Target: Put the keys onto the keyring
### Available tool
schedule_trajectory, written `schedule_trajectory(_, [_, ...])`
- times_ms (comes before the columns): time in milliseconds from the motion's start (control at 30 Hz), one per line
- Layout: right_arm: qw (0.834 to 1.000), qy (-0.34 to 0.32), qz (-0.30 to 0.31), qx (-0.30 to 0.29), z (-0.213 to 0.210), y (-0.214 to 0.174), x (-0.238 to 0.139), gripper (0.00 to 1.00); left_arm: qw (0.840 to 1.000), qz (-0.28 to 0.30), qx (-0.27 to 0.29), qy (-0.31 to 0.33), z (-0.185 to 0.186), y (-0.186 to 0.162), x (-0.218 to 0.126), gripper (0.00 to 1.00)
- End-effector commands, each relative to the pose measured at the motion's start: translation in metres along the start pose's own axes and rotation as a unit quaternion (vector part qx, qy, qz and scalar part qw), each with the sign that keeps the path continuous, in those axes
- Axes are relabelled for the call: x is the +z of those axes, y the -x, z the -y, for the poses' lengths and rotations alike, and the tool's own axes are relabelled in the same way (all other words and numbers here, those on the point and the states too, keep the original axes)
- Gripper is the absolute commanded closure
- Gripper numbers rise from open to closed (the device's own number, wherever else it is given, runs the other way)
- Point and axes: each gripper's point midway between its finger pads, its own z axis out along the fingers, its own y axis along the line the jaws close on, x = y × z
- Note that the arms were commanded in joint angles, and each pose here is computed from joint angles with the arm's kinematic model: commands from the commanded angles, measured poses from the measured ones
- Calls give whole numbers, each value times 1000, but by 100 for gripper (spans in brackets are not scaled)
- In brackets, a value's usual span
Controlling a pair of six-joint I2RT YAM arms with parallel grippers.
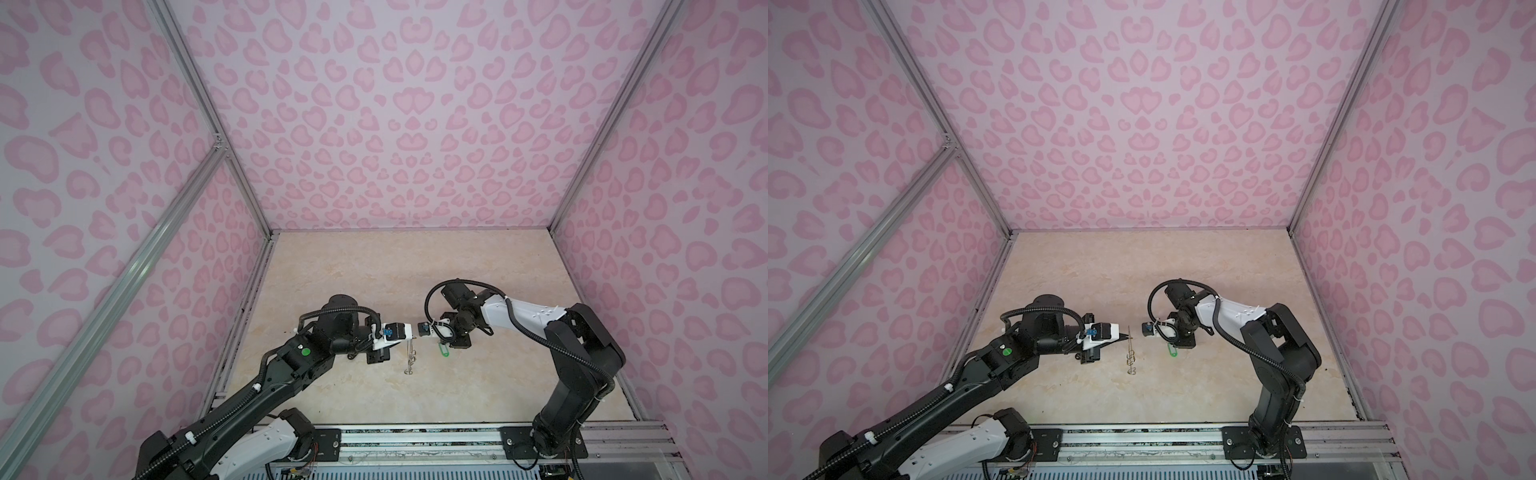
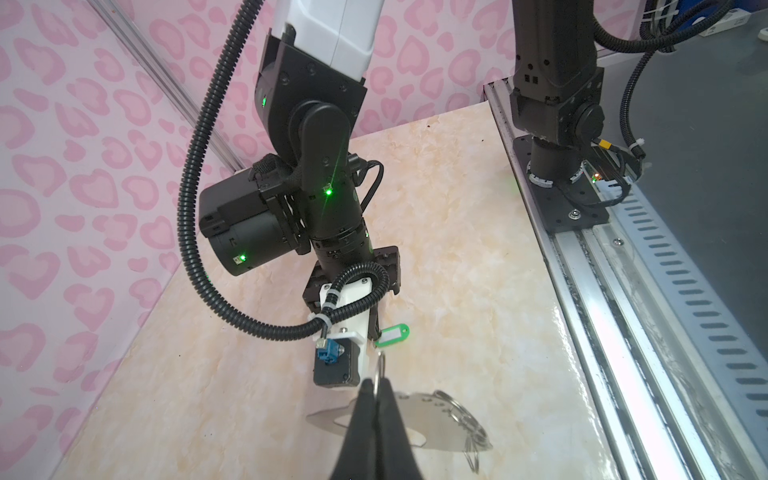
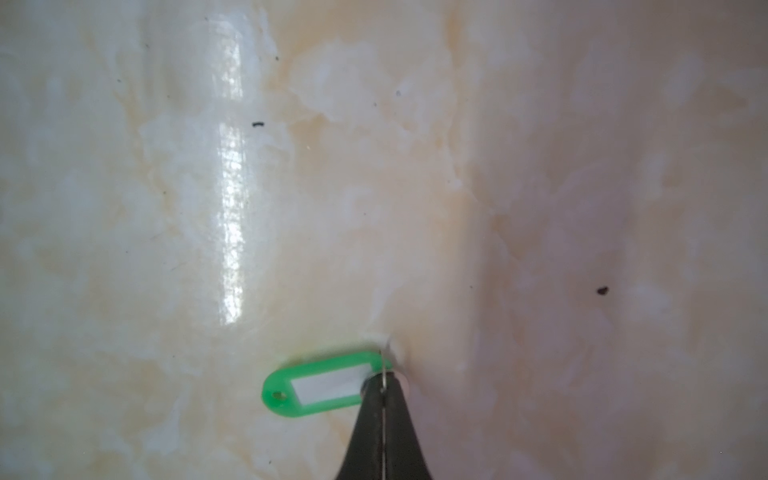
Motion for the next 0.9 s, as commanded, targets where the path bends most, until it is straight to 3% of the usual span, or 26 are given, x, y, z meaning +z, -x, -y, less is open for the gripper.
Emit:
schedule_trajectory(0, [1000,6,1,-5,-6,1,-4,100,1000,10,6,-3,1,4,0,97])
schedule_trajectory(467, [996,-58,48,41,-4,22,-70,100,999,20,24,-5,0,10,-1,97])
schedule_trajectory(667, [988,-114,96,40,-14,45,-111,100,996,26,91,4,0,16,-3,97])
schedule_trajectory(867, [975,-169,144,26,-29,67,-142,100,978,26,205,17,0,24,-4,97])
